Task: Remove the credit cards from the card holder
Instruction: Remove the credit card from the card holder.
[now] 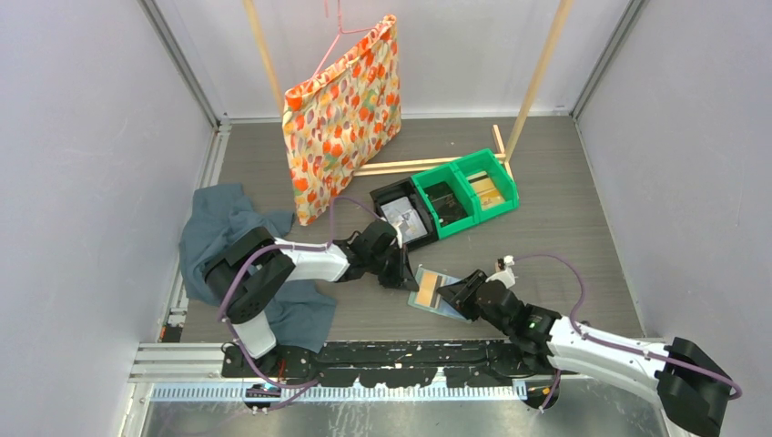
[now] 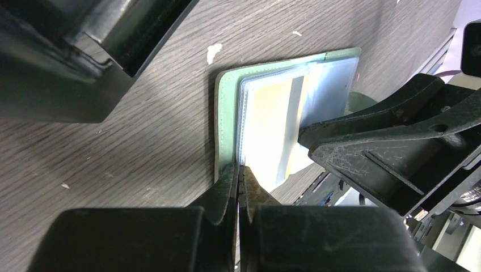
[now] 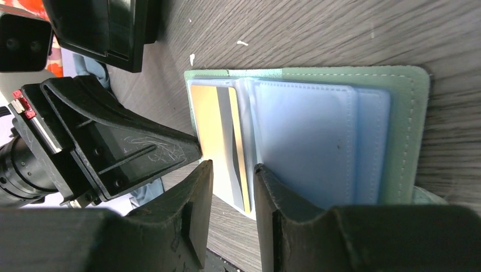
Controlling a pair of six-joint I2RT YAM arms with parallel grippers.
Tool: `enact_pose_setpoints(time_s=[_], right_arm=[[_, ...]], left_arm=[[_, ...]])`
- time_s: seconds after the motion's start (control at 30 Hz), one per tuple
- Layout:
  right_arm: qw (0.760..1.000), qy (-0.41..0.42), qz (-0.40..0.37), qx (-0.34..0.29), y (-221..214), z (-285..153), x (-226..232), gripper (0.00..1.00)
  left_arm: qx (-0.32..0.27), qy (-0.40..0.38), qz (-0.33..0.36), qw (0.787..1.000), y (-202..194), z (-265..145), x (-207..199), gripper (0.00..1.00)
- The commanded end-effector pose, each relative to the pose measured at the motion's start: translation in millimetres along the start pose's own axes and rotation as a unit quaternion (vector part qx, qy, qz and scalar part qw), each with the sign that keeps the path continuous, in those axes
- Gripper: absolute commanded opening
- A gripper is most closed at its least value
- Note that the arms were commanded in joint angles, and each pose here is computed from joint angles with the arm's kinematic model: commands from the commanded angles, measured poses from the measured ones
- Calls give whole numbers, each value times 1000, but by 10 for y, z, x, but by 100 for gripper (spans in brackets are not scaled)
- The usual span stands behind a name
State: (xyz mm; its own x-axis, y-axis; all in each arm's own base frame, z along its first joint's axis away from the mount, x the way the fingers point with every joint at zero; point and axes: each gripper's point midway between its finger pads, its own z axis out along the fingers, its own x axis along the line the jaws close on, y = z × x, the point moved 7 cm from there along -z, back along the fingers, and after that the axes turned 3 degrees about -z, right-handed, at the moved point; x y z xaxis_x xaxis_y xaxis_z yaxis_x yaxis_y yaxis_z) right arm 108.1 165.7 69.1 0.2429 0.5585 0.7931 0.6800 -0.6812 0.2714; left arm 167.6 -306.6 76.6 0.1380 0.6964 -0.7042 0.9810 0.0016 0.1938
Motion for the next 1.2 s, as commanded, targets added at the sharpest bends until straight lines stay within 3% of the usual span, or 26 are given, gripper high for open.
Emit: enact_pose_setpoints(time_s=[0.0, 0.47, 0.77, 1.17], right_arm=[[1000, -6, 12, -25, 47, -6, -75, 36], [1000, -7, 12, -22, 39, 8, -63, 30], [996, -82, 6, -36, 89, -38, -175, 31], [998, -58, -22, 19, -78, 107, 24, 30]], left_arm=[[26, -18, -1, 1000, -47, 52, -44, 1], [31, -25, 6, 999, -74, 86, -101, 1], [21, -6, 0, 1000, -95, 46, -38, 1], [9, 8, -16, 1000, -261, -145, 122, 1]])
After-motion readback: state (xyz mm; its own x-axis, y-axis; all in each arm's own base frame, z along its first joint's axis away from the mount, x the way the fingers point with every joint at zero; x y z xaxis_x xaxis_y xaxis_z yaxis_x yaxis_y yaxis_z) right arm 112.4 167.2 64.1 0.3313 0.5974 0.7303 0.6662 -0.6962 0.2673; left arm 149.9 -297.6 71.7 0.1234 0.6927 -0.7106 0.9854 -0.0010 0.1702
